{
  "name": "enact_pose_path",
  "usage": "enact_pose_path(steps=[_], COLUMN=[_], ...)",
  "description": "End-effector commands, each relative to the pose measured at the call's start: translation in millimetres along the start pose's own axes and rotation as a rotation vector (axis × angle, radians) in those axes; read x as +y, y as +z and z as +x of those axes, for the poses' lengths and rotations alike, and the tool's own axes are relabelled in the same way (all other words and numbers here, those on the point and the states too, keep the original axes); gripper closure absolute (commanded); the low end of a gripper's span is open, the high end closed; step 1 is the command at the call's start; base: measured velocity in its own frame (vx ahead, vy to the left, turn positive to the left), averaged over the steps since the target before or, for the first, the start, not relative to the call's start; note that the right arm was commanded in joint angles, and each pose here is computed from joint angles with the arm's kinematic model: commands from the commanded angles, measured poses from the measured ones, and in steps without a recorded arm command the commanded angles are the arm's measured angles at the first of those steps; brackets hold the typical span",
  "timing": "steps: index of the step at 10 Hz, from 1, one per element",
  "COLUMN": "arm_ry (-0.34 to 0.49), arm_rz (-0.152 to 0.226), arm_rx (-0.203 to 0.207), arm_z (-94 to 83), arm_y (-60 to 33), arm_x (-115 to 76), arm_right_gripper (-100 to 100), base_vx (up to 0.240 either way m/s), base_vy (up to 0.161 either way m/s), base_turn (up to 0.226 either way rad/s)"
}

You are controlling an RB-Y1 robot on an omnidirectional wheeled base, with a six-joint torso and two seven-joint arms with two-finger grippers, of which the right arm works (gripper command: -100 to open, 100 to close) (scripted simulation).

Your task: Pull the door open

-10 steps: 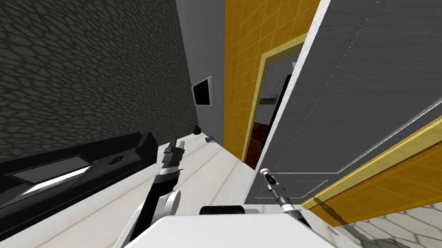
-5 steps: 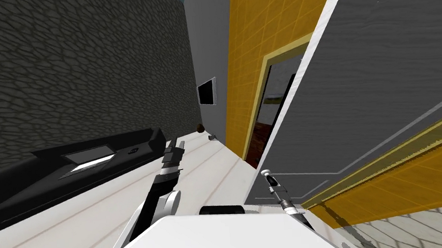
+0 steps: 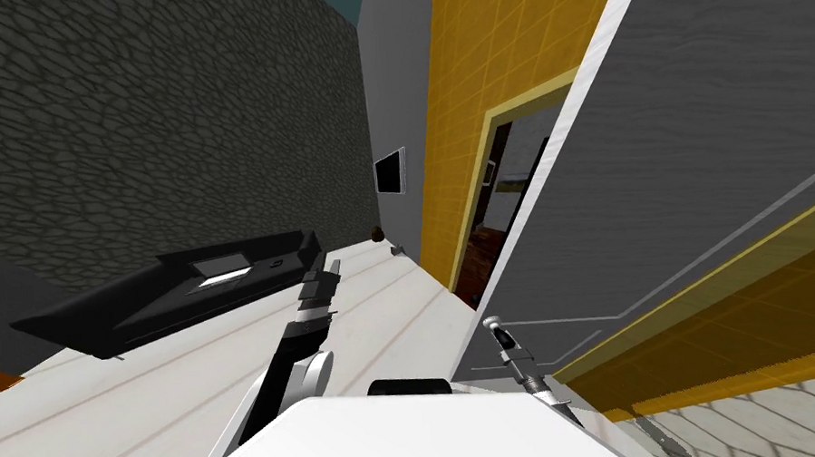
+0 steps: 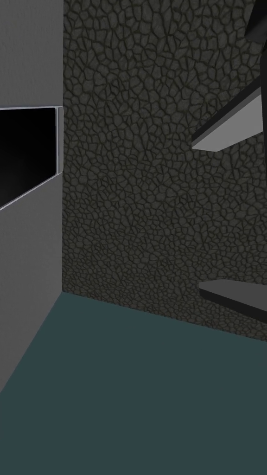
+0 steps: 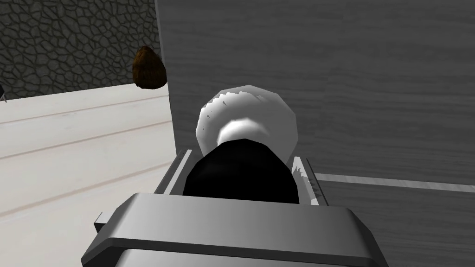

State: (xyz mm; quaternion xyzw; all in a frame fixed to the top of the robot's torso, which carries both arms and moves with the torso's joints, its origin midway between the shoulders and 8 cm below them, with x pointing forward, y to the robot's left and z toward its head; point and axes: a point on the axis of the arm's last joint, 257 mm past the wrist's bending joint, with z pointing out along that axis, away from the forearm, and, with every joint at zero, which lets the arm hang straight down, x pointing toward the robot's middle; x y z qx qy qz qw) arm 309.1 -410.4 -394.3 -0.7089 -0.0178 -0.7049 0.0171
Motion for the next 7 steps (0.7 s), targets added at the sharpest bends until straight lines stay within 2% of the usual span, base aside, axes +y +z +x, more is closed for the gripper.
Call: enact_pose_path(steps=[1,4,7], arm_ry=[0.001,0.001,0.001], arm_rz=[0.010,0.019,0.030], arm_rx=[0.005,-0.003,0.000], arm_z=[2.1,-0.7,0.0], arm_y=[-4.1,-7.4,-10.5], arm_x=[1.8,0.0,0.4], arm_right_gripper=[100,100,100], base_vx=[-0.191,-0.124,-0.202], base_vy=[-0.033,-0.046,-0.064], base_turn=[0.129,0.091,0.148])
